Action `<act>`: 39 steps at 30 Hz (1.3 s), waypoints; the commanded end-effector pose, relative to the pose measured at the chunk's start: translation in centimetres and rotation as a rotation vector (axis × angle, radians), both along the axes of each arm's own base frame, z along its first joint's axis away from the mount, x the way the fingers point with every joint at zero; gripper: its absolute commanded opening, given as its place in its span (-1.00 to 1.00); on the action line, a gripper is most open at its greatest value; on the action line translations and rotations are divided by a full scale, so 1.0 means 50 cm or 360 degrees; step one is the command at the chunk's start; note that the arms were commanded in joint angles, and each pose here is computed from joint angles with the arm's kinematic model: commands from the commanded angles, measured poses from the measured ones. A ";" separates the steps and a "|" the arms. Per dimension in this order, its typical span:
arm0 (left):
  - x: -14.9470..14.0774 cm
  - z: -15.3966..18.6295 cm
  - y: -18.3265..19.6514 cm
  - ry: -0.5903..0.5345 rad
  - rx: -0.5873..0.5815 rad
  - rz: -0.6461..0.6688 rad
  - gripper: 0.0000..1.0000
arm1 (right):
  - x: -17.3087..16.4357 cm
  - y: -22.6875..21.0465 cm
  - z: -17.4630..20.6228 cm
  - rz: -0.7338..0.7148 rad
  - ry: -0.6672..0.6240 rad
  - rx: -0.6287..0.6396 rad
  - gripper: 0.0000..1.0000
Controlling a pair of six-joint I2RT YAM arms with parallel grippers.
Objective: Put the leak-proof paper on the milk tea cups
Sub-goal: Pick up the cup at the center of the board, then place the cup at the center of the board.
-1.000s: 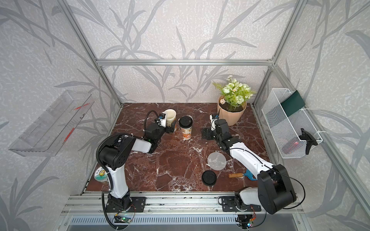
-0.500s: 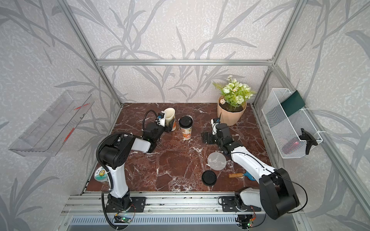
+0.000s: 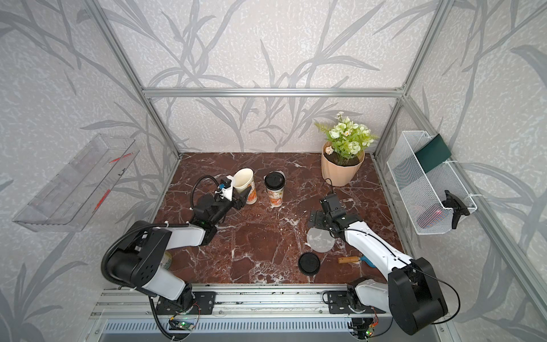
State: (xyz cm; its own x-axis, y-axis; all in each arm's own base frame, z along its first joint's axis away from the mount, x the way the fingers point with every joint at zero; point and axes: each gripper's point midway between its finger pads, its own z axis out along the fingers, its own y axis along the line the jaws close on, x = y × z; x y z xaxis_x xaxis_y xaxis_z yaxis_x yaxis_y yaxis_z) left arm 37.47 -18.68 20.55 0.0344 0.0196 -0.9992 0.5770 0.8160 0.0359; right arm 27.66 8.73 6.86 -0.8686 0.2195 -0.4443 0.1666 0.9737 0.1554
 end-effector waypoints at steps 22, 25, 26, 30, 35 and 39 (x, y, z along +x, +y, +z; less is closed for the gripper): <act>-0.308 -0.075 -0.151 0.0147 0.0179 -0.0613 0.28 | -0.081 -0.015 -0.138 -0.0098 0.0494 -0.0077 -0.22; -0.313 -0.083 -0.154 0.0154 0.0153 -0.0620 0.29 | -0.075 -0.011 -0.127 -0.0088 0.0458 -0.0054 -0.23; -0.314 -0.087 -0.155 0.0165 0.0158 -0.0622 0.29 | -0.070 -0.007 -0.118 -0.0076 0.0436 -0.0042 -0.24; -0.319 -0.105 -0.156 0.0200 0.0183 -0.0628 0.34 | -0.049 0.009 -0.068 -0.0020 0.0310 0.0009 -0.39; -0.321 -0.115 -0.141 0.0217 0.0209 -0.0583 0.45 | -0.037 0.021 -0.026 0.0040 0.0190 0.0050 -0.52; -0.320 -0.127 -0.128 0.0272 0.0253 -0.0538 0.61 | -0.033 0.032 -0.005 0.0079 0.0164 0.0079 -0.54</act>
